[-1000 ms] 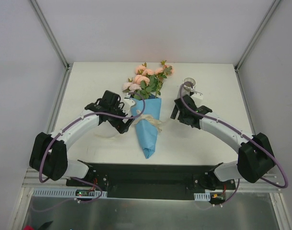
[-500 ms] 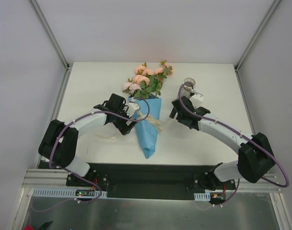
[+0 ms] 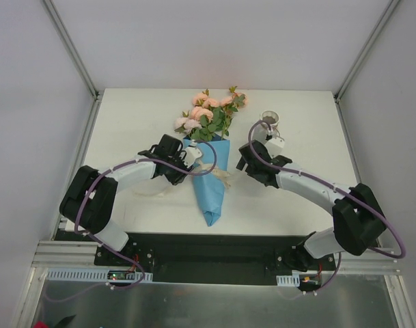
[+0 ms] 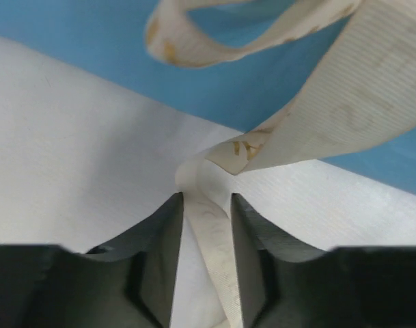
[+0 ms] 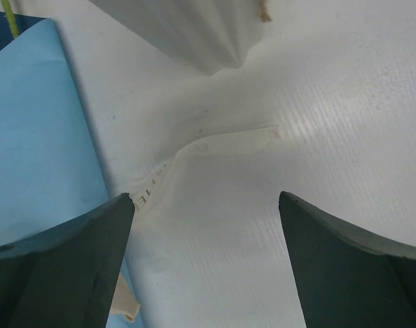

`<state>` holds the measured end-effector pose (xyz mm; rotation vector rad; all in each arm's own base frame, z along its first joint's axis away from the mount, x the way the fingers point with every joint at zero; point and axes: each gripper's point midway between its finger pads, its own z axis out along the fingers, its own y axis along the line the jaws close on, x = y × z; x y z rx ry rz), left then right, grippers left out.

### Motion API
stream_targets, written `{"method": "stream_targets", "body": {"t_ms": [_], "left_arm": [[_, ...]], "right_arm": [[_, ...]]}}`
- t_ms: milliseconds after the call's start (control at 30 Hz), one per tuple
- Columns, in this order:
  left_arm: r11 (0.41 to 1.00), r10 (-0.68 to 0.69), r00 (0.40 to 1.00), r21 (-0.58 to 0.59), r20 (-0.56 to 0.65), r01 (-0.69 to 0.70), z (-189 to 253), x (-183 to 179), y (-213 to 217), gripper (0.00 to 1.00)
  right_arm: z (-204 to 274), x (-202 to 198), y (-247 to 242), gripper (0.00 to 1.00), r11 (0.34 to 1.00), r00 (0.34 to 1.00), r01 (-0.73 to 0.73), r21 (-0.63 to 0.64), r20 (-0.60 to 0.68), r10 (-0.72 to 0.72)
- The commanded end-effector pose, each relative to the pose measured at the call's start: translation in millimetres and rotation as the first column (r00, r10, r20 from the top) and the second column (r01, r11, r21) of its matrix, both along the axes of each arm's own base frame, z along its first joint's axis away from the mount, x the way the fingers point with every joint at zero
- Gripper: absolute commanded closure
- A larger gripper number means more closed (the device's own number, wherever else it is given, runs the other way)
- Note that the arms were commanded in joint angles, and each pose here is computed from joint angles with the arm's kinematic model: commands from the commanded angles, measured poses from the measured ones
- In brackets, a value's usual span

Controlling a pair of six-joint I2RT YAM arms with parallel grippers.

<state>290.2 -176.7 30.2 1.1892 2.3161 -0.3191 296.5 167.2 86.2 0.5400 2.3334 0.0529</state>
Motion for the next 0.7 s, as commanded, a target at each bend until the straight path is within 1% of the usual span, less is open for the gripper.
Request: {"method": "stream_targets", "body": {"t_ms": [0, 33, 67, 233, 367, 533, 633, 667], "left_arm": [[1.0, -0.014, 1.0, -0.003, 0.018, 0.014, -0.4, 2.8, -5.7, 0.81], [1.0, -0.01, 1.0, -0.001, 0.024, 0.01, 1.0, 3.7, -5.0, 0.89], [1.0, -0.003, 1.0, 0.005, 0.03, 0.003, 1.8, 3.4, -2.8, 1.0], [1.0, 0.007, 0.998, 0.001, 0.07, -0.007, 13.1, 0.8, 2.3, 1.0], [1.0, 0.023, 0.996, 0.001, 0.085, -0.023, 17.9, 1.0, 5.2, 1.0], [1.0, 0.023, 0.995, -0.007, 0.101, -0.022, 23.0, -0.3, 5.6, 1.0], [1.0, 0.021, 0.994, 0.004, 0.106, -0.021, 22.6, -0.6, 8.0, 1.0], [1.0, 0.022, 0.994, 0.007, 0.11, -0.023, 22.7, -0.2, 8.7, 1.0]], "right_arm": [[4.5, 14.7, 17.3, 0.1, 0.997, 0.996, 0.041, 0.066, 0.073, -0.046], [2.3, 15.5, 20.1, 0.11, 0.996, 0.996, 0.043, 0.073, 0.074, -0.048], [-4.2, 15.4, 23.9, 0.12, 0.996, 0.997, 0.038, 0.075, 0.06, -0.042], [-20.3, 15.8, 46.6, 0.16, 0.992, 0.999, 0.03, 0.124, 0.028, -0.034], [-42.2, 13.1, 56.8, 0.21, 0.99, 0.999, 0.038, 0.135, -0.024, -0.035], [-53.2, 15.4, 65.2, 0.27, 0.986, 0.999, 0.048, 0.161, -0.032, -0.043], [-55.2, 17.8, 72.0, 0.33, 0.984, 0.999, 0.044, 0.173, -0.03, -0.039], [-57.7, 17.7, 73.1, 0.38, 0.985, 0.999, 0.042, 0.17, -0.035, -0.037]]}}
